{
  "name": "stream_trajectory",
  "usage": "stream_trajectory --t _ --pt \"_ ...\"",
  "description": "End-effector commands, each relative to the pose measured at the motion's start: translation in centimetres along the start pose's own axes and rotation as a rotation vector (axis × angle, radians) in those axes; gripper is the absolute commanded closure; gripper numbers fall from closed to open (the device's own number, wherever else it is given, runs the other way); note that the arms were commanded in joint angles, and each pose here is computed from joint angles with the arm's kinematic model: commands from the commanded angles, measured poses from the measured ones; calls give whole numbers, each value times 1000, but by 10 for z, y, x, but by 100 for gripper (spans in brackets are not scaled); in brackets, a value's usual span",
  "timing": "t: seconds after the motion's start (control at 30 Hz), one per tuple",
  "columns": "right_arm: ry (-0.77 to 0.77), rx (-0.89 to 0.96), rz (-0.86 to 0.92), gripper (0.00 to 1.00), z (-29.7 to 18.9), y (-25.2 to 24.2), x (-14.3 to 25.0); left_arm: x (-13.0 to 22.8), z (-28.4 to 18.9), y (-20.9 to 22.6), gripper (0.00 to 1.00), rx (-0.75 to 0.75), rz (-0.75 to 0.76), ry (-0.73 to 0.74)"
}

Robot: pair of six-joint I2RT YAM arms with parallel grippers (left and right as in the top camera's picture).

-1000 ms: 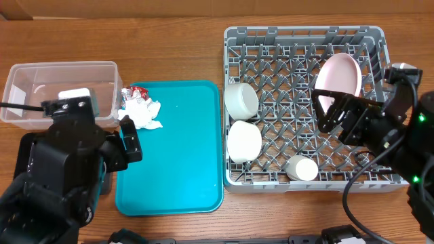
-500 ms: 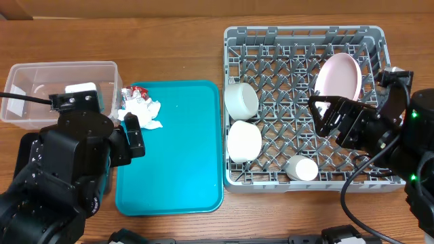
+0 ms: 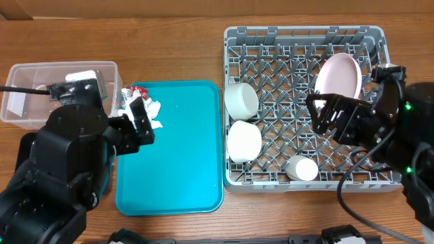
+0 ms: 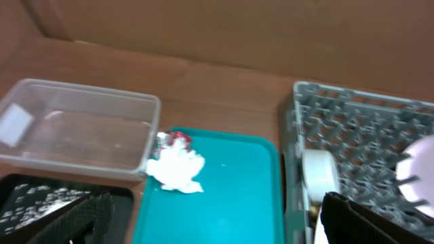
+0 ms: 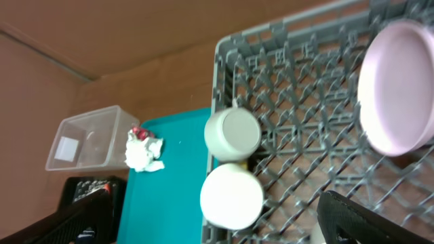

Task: Sort waste into correct bins and load items into the dishwasher rack
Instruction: 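Reach the left gripper to the white napkin and red wrapper, grasp, then lift the napkin and drop it into the clear plastic bin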

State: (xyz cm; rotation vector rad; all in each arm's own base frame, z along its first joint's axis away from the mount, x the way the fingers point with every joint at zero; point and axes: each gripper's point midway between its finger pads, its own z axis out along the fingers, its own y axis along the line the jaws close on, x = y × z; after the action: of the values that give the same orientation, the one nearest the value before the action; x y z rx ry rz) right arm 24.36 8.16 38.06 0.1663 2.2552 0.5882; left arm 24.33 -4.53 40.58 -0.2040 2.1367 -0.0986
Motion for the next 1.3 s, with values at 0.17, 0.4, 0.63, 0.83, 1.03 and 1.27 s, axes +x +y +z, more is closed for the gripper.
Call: stream_trajectory --t 0.17,0.4,0.63,0.83,1.03,1.27 --pt "-257 19 -121 0 -74 6 -19 85 115 -41 0 -37 110 452" --pt "-204 42 -110 0 -70 -1 -7 137 205 -6 2 -374 77 648" --pt "-203 109 -101 0 -71 -13 -5 202 267 40 17 -612 24 851" --pt "-225 163 -97 0 -73 -22 -9 221 295 63 14 -736 77 839" --pt "-263 264 -88 0 -78 -39 -15 232 321 76 14 -774 84 810" --pt "-256 267 -87 0 -78 -40 -14 230 323 79 79 -781 91 802"
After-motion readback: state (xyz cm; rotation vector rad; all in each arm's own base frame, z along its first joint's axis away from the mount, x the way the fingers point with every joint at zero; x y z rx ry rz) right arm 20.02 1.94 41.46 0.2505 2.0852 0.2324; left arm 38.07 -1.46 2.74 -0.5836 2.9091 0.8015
